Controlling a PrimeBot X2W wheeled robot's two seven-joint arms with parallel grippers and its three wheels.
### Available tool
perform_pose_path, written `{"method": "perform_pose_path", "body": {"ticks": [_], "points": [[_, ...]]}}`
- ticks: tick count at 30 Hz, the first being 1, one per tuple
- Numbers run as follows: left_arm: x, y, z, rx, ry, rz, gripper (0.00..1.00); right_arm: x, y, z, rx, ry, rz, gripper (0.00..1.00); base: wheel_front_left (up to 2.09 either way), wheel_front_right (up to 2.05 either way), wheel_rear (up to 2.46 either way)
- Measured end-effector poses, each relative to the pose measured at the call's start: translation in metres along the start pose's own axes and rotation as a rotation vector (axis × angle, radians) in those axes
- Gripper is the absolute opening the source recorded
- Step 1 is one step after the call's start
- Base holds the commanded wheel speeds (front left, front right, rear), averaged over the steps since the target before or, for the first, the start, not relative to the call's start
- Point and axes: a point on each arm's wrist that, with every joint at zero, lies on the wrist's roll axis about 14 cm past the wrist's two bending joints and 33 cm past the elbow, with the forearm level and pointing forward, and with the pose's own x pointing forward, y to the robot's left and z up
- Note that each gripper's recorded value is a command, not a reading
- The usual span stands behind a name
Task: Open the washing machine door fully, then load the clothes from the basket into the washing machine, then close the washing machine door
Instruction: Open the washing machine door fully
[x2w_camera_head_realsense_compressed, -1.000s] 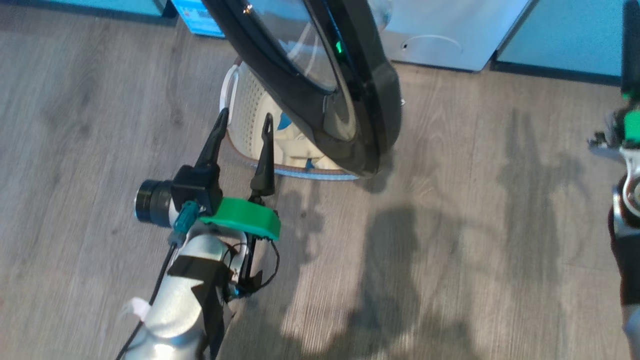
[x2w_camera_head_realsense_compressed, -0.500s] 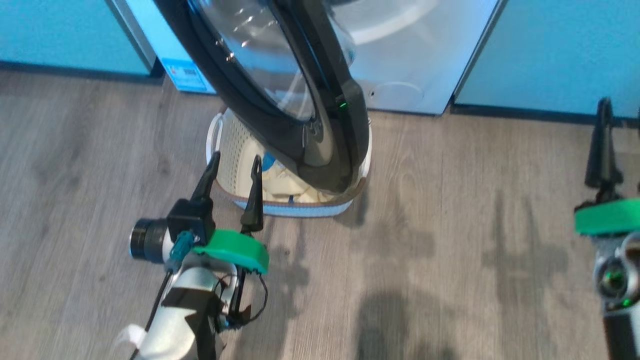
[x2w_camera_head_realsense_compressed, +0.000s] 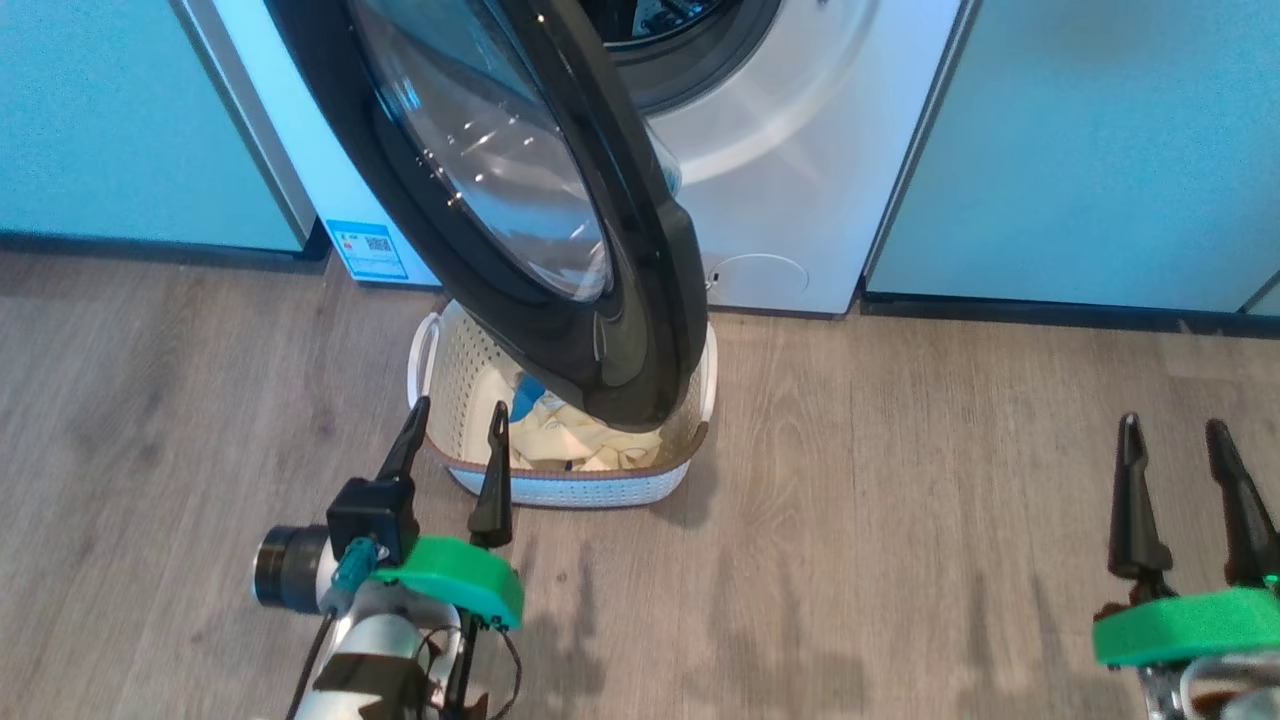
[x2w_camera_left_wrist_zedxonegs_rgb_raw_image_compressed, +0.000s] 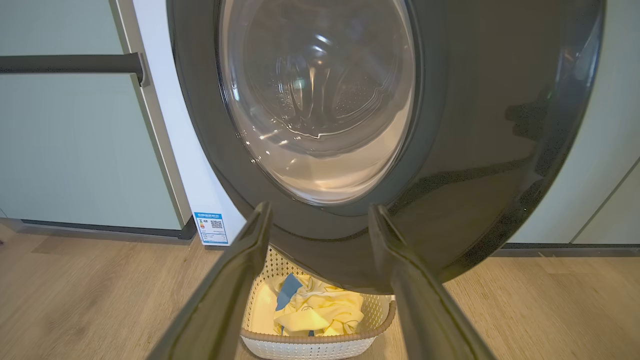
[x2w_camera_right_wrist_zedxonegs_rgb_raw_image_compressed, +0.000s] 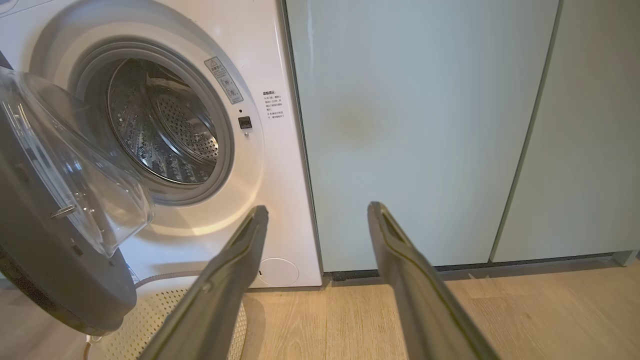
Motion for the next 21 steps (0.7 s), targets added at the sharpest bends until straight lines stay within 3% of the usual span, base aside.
{"method": "perform_pose_path", "body": {"ticks": [11,21], "points": [[-0.01,-0.003,0.002,-0.006,-0.003,0.002,1.0,-0.028,-0.001,-0.005,-0.03,0.026,-0.009,1.0,0.0,0.0,0.0],[-0.012,-0.001,0.001,-0.007,-0.002,0.007,1.0,-0.029,-0.001,-0.004,-0.024,0.023,-0.011,1.0,0.0,0.0,0.0]]}}
